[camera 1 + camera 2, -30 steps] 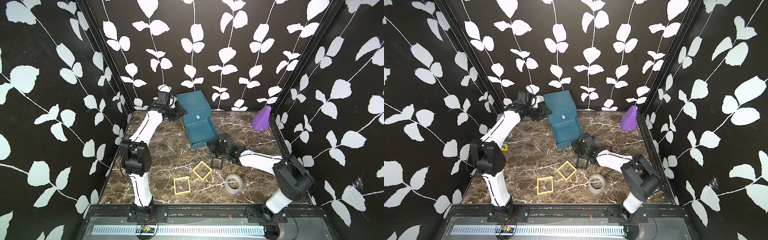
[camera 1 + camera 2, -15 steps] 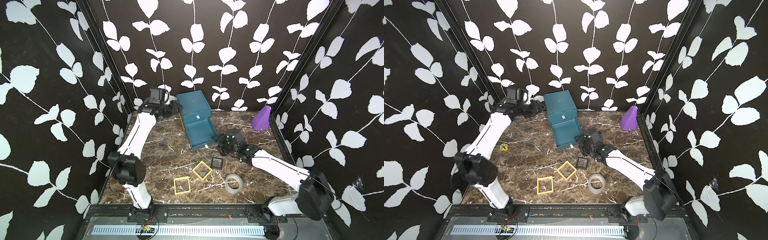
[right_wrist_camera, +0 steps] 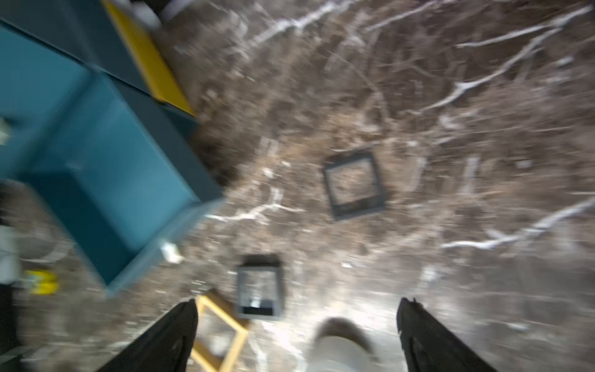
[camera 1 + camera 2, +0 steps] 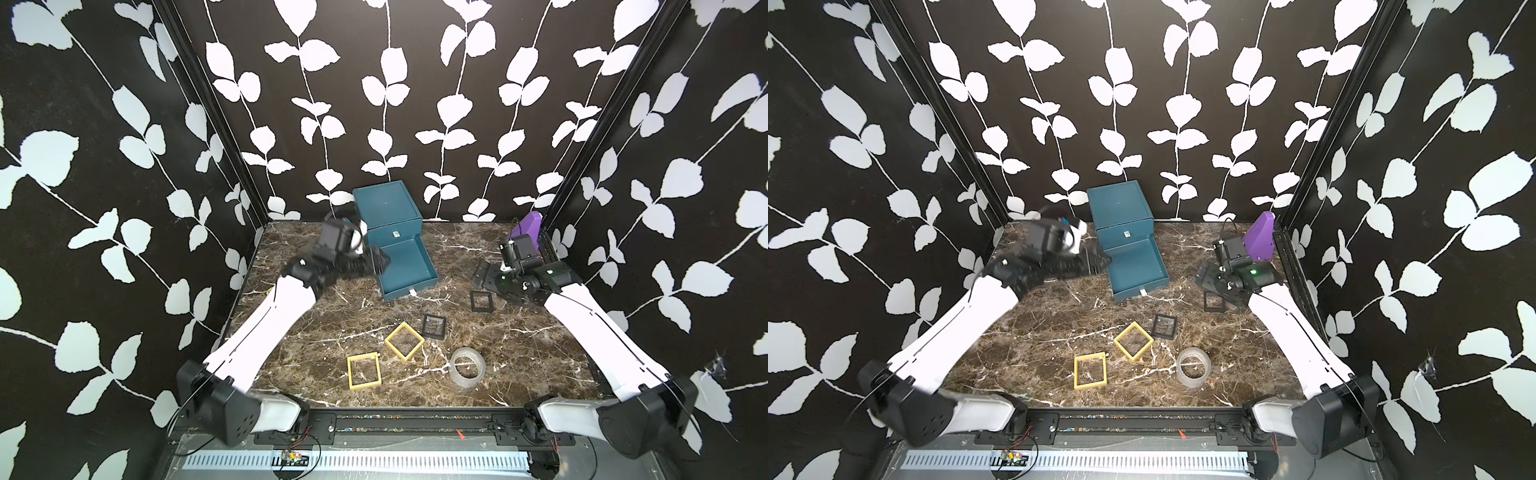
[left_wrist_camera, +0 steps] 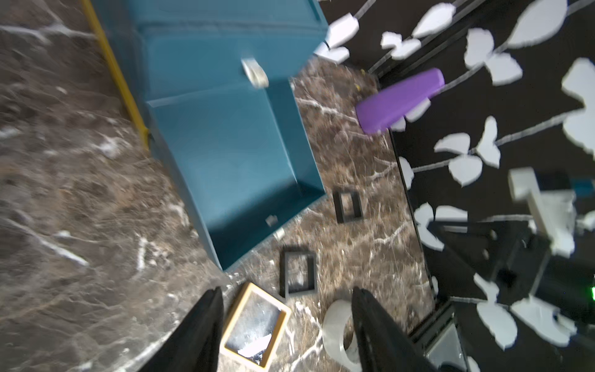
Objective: Place the brooch boxes into the drawer by color
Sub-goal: Pick up the brooch box from the center of the board.
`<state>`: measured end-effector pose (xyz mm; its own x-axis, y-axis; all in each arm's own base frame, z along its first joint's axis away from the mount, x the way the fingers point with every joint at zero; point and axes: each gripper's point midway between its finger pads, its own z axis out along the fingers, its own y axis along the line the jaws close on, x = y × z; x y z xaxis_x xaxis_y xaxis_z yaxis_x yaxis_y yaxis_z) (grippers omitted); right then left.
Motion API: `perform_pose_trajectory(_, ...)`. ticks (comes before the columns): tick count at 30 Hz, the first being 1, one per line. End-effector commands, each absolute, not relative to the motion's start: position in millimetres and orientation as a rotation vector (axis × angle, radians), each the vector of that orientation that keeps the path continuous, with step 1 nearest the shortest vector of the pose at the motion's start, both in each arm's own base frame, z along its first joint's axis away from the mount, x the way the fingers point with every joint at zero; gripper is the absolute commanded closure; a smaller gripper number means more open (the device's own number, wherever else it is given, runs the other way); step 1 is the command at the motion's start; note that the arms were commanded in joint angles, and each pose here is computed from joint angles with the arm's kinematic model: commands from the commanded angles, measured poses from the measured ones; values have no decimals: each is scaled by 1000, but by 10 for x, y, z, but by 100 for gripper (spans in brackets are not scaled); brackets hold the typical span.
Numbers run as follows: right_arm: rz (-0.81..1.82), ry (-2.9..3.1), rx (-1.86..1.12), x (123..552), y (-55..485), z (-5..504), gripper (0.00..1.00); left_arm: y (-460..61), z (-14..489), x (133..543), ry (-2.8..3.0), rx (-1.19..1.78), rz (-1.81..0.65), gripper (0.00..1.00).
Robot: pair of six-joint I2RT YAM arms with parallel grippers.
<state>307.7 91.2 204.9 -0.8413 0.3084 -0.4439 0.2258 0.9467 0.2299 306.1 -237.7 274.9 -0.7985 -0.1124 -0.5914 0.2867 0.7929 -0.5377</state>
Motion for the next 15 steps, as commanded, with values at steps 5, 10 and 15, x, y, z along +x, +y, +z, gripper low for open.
perform_pose_trajectory(5, -8, 2862, 74, 2857, 568, 1593, 1, -2698, 2736, 2727, 2182, 176, -856, 40)
perform_pose_trajectory(10, 60, 2899, 97, 2946, 540, 1323, 1, -2963, 2651, 2540, 2145, 198, -948, 40)
perform_pose_trajectory(15, 81, 2952, 49, 3067, 533, 1088, 0, -3262, 2675, 2458, 2111, 217, -1097, 40)
